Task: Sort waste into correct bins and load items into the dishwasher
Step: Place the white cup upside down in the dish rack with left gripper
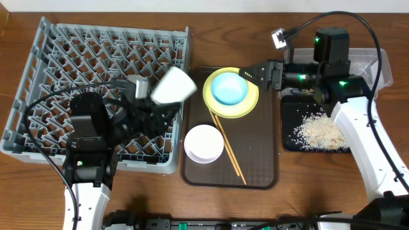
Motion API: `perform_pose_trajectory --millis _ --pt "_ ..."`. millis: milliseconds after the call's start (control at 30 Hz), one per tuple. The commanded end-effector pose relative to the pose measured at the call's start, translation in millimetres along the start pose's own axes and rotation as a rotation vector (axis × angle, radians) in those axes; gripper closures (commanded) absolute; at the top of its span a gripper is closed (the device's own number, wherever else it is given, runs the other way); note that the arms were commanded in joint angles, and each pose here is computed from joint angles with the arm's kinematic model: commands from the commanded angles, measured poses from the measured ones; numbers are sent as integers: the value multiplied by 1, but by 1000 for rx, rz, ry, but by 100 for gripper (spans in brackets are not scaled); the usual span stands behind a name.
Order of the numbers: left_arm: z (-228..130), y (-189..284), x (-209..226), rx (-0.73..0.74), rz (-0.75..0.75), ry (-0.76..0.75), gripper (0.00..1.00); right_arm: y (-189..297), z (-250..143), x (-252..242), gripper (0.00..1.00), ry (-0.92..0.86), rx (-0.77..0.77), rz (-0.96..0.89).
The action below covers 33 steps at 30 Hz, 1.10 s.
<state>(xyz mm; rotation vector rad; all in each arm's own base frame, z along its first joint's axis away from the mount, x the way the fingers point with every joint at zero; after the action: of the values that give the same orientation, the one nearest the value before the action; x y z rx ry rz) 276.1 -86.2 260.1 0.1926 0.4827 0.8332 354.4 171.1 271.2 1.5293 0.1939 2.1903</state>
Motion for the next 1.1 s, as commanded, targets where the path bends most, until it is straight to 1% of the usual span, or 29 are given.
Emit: perform_pose_trajectory --millis 0,100,200,300,367,600,767,1067 --pt "-2 16 45 16 326 8 41 6 5 -29 35 61 -56 -199" --pt "-13 32 59 68 454 62 44 13 -1 -48 35 53 -43 -335" --pt "-24 56 71 150 598 125 44 26 -5 -60 35 54 -21 -483" --pt "-35 74 73 235 677 184 44 40 -6 -65 34 73 -8 -602" --pt "-44 79 70 286 683 223 44 45 -6 -64 34 91 3 -640" --pt "-77 79 67 454 663 322 44 46 -6 -63 34 97 10 -642" --pt "-86 65 67 501 584 376 44 46 -6 -63 33 96 11 -642" --pt "-108 49 84 619 562 453 43 46 -8 -64 32 91 17 -644"
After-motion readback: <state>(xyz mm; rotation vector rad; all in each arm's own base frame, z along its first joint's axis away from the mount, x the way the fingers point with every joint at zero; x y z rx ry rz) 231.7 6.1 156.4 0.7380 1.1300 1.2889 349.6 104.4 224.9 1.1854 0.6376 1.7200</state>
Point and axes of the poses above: each gripper's point midway between its finger pads, its own y axis back along the fingers, its own x axis along the line the jaws close on, z = x × y, the point moved 3 cm from there along y, back along the fingers, and after that the axes turned 11 degrees about -y, right-handed, at the moved point
